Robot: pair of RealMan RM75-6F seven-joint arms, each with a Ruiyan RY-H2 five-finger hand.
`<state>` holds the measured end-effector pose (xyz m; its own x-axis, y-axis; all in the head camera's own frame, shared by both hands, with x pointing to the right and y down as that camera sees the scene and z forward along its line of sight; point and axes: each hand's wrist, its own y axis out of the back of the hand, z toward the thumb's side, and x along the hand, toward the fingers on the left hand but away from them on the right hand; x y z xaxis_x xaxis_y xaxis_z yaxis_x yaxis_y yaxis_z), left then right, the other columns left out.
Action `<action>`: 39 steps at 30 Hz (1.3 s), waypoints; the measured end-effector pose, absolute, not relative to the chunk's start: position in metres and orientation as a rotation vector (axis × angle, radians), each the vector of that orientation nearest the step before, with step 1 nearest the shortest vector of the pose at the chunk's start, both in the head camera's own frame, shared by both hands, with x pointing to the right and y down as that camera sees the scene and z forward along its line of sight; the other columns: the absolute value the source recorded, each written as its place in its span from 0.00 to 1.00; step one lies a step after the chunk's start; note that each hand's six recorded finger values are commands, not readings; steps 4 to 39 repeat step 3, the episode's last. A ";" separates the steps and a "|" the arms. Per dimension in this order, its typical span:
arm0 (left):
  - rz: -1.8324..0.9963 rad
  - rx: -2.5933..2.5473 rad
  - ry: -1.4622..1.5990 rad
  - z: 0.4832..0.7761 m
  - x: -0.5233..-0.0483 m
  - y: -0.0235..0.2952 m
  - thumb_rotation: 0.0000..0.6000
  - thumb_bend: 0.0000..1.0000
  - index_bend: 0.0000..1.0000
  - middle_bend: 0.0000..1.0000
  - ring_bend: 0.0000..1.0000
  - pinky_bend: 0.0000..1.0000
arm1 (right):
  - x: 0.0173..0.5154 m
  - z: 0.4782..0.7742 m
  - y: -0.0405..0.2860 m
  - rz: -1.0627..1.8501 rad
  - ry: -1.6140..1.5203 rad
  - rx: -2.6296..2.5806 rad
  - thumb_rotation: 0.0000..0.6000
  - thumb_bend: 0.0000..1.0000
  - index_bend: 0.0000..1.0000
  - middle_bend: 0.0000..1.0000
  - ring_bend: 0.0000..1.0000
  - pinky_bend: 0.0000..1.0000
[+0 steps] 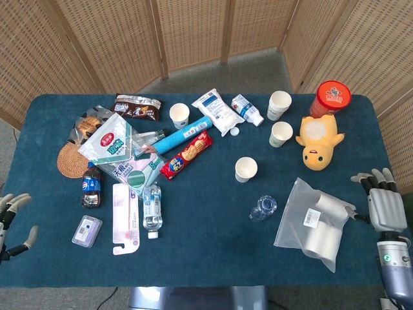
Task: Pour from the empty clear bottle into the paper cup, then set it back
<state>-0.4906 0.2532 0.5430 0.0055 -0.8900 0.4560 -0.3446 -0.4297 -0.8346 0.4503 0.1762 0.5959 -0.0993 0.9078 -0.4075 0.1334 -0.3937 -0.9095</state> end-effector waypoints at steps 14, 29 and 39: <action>-1.428 -1.793 1.261 0.543 -0.488 0.253 0.55 0.49 0.14 0.16 0.05 0.00 | 0.449 0.595 0.179 1.558 -1.166 -1.542 1.00 0.21 0.28 0.26 0.09 0.00; -1.428 -1.793 1.261 0.543 -0.488 0.253 0.55 0.49 0.14 0.16 0.05 0.00 | 0.449 0.595 0.179 1.558 -1.166 -1.542 1.00 0.21 0.28 0.26 0.09 0.00; -1.428 -1.793 1.261 0.543 -0.488 0.253 0.55 0.49 0.14 0.16 0.05 0.00 | 0.449 0.595 0.179 1.558 -1.166 -1.542 1.00 0.21 0.28 0.26 0.09 0.00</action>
